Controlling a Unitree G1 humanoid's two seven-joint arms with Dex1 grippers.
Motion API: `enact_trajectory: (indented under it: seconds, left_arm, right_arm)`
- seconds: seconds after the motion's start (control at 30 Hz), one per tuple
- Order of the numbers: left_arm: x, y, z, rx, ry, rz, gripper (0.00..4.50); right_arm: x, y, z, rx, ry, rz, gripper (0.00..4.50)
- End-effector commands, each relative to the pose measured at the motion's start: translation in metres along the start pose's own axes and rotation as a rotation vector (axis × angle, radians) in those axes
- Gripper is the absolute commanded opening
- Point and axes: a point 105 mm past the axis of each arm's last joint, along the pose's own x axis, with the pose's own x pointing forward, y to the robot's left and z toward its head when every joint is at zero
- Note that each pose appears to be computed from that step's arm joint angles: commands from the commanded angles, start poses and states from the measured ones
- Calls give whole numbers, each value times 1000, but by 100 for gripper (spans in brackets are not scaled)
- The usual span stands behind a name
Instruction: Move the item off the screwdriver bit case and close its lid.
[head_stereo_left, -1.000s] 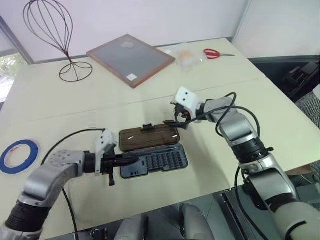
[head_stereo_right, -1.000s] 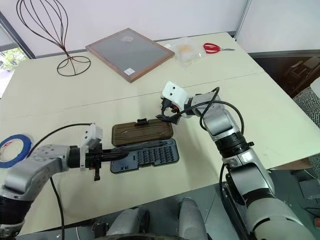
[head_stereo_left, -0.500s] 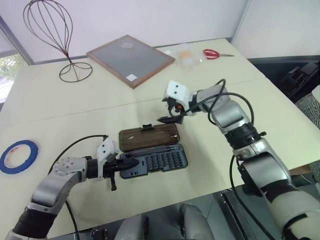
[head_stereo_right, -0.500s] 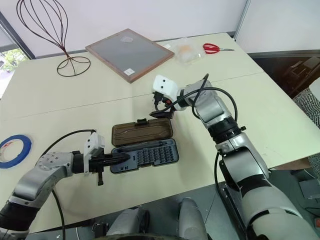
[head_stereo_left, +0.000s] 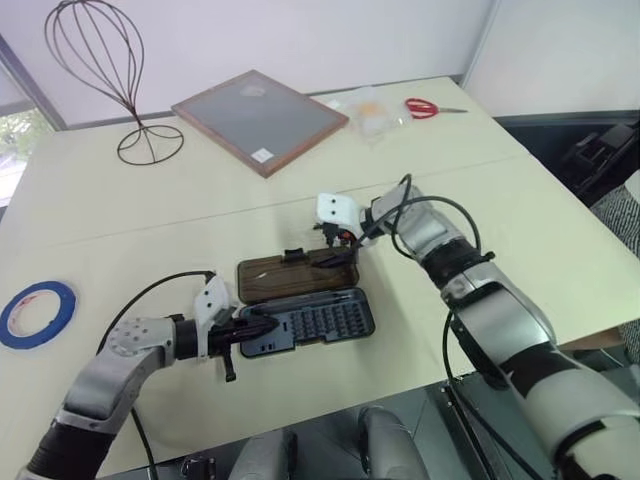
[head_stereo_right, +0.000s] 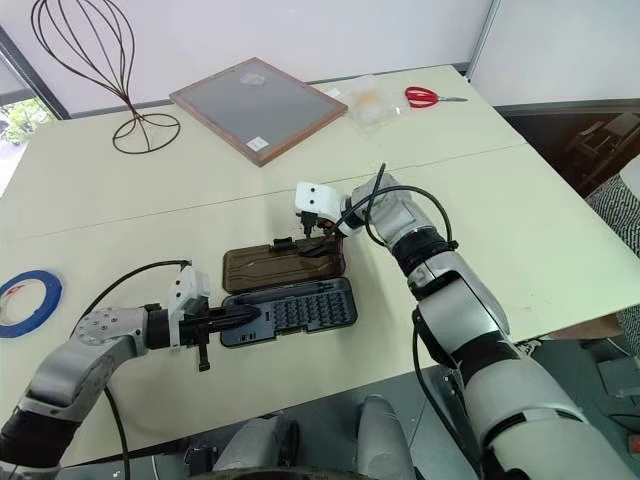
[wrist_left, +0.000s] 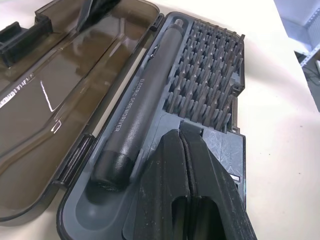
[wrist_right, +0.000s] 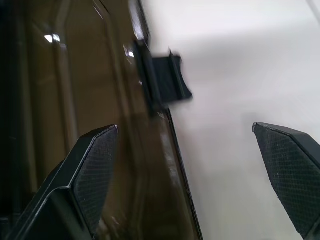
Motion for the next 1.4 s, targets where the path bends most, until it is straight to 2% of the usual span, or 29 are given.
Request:
enact_trajectory:
  seconds: [0.03, 0.3, 0.33, 0.43, 0.63, 0.67, 1.03, 1.27, 1.4]
  left_arm:
    - [-3, 3, -18, -43, 63, 43, 0]
    - [-1, 0, -17, -42, 56, 46, 0]
    - [-1, 1, -17, -41, 56, 47, 0]
    - [-1, 1, -17, -38, 57, 51, 0]
    - [-3, 3, -15, -27, 52, 68, 0]
    - [-4, 3, -14, -25, 50, 72, 0]
    - [-9, 7, -10, -30, 24, 131, 0]
    - [-14, 17, 3, -63, -33, 195, 0]
    - [-18, 30, 20, -83, -92, 240, 0]
  right_arm:
    - [-5, -12, 9, -23, -22, -51, 447]
    - [-2, -10, 3, -3, -14, -43, 447]
    - [-2, -9, 1, -1, -9, -40, 424]
    - [1, -5, -4, 8, 6, -19, 338]
    - [8, 7, -16, 3, 41, 37, 23]
    - [9, 9, -18, -1, 44, 44, 4]
    - [18, 20, -17, -65, 65, 104, 4]
    - [14, 4, 1, -272, 52, -35, 4]
    - [3, 0, 14, -458, 14, -132, 4]
